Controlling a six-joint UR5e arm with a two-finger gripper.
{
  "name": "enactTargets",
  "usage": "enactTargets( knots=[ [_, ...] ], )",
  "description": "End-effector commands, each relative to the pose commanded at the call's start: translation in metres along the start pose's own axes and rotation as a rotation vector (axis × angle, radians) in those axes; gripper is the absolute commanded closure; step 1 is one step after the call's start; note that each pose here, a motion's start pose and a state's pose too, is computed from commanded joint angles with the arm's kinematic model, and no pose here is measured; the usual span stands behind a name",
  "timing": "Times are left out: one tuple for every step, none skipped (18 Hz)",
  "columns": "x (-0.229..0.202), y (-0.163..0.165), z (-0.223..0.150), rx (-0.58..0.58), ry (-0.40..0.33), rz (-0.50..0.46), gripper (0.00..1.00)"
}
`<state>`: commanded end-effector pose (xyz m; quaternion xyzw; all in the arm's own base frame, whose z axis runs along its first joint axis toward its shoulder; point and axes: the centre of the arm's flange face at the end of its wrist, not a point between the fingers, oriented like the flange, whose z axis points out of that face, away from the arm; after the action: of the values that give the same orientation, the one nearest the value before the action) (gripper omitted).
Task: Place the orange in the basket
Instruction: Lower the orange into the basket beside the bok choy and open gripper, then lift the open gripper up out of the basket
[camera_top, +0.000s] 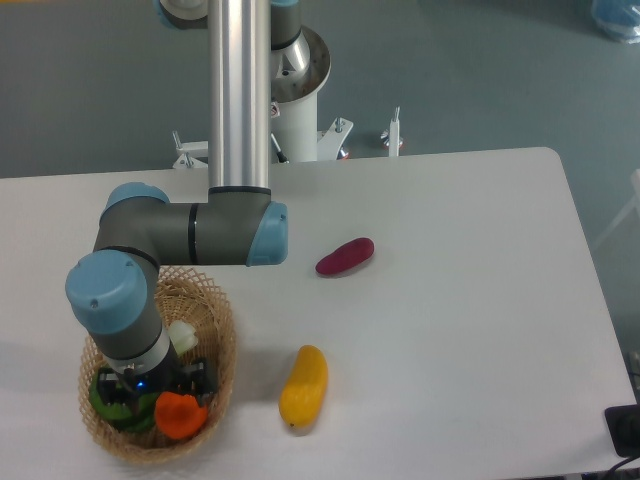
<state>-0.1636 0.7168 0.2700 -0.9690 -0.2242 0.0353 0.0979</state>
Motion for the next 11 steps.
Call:
enactTargets(
  knots=[
    [0.000,-0.001,-0.004,0.006,0.000,0.004,0.00],
    [0.000,0.000,-0.006,0.008,0.002,0.007,0.00],
    [0.000,0.000,-0.010,0.012,0.002,0.012,0.00],
    [0.000,0.000,-0.012,0.014,0.002,0.016,0.00],
    [-0.001,0.000,-0.016,0.015,-0.001,0.030,0.00],
    [-0.001,0.000,-0.022,0.021,-0.001,0.045,0.00],
    [-0.002,0.002,-0.027,0.023,-0.004,0.080,0.00],
    [-0.004,0.004,-0.041,0.035,-0.015,0.142,0.00],
    [-0.006,0.004,-0.057,0.054,-0.021,0.177,0.00],
    [-0.010,0.004,-0.063,0.055,-0.024,0.183,0.00],
    [-0.019,0.003,-0.071,0.057,-0.029,0.186,0.00]
  ],
)
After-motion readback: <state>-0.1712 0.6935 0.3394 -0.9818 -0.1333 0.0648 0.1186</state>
